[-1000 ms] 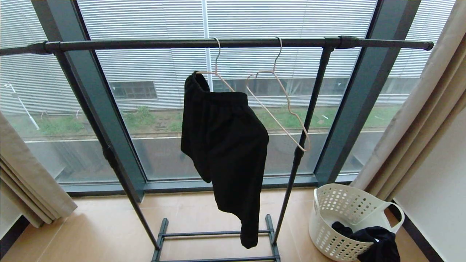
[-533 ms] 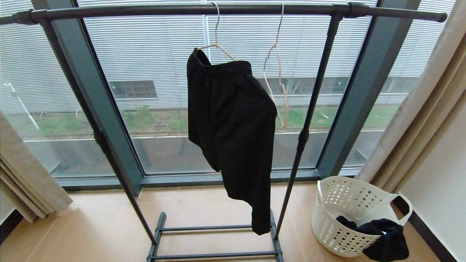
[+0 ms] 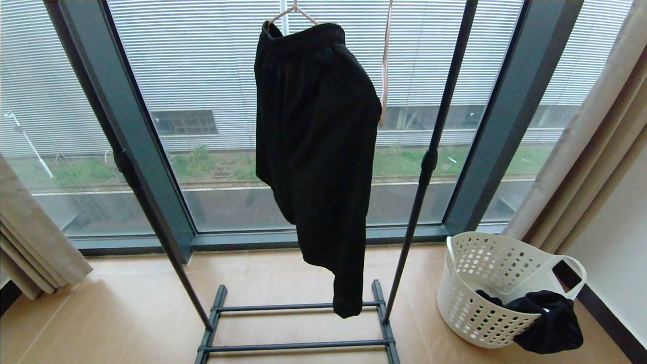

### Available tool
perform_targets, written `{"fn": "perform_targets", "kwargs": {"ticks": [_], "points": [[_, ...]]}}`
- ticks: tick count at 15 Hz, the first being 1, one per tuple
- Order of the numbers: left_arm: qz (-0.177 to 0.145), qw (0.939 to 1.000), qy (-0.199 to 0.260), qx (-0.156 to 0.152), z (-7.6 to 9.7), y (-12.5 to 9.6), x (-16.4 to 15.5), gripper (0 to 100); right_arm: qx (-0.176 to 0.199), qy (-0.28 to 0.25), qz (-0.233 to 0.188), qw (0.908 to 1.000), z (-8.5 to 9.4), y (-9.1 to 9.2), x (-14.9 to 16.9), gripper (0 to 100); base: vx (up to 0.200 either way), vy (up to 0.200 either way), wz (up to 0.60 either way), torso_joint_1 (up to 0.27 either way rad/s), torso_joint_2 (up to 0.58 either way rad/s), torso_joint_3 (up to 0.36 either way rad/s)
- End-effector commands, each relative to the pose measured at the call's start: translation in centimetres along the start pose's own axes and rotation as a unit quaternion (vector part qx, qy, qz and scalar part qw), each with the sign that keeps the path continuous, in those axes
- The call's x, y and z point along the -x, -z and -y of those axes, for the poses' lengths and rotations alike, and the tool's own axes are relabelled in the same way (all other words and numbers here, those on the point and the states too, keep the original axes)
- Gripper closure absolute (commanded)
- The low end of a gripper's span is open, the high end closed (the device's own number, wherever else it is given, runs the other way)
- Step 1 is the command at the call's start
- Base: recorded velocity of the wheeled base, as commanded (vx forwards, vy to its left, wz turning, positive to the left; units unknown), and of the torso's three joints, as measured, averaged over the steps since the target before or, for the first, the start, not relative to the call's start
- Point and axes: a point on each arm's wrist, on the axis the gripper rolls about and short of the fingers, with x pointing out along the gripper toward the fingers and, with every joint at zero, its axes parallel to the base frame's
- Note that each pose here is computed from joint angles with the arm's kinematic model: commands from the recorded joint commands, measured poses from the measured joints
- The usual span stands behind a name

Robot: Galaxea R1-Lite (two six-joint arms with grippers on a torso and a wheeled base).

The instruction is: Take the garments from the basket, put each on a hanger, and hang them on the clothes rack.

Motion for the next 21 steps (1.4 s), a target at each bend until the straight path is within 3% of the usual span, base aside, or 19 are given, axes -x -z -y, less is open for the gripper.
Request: {"fn": "perform_targets", "kwargs": {"ticks": [1, 6, 13, 18, 21], "points": [[0.000, 1.0000, -0.001, 0.000, 0.00, 0.02, 0.00, 0, 0.000, 0.000, -0.001, 1.0000, 0.00, 0.01, -0.01, 0, 0.000, 0.000, 0.00, -0.124, 0.46, 0.339], [0.000, 1.0000, -0.001, 0.000, 0.00, 0.02, 0.00, 0, 0.000, 0.000, 0.000, 1.0000, 0.00, -0.01, -0.01, 0, 0.000, 0.000, 0.00, -0.081, 0.37, 0.291], [0.000, 1.0000, -0.001, 0.000, 0.00, 0.02, 0.00, 0, 0.000, 0.000, 0.000, 1.0000, 0.00, -0.01, -0.01, 0, 0.000, 0.000, 0.00, -0.004, 0.02, 0.020], [0.000, 1.0000, -0.001, 0.000, 0.00, 0.02, 0.00, 0, 0.000, 0.000, 0.000, 1.0000, 0.00, -0.01, -0.01, 0, 0.000, 0.000, -0.60, 0.002, 0.00, 0.002], [0.000, 1.0000, -0.001, -0.001, 0.00, 0.02, 0.00, 0, 0.000, 0.000, 0.000, 1.0000, 0.00, -0.01, -0.01, 0, 0.000, 0.000, 0.00, 0.000, 0.00, 0.000]]}}
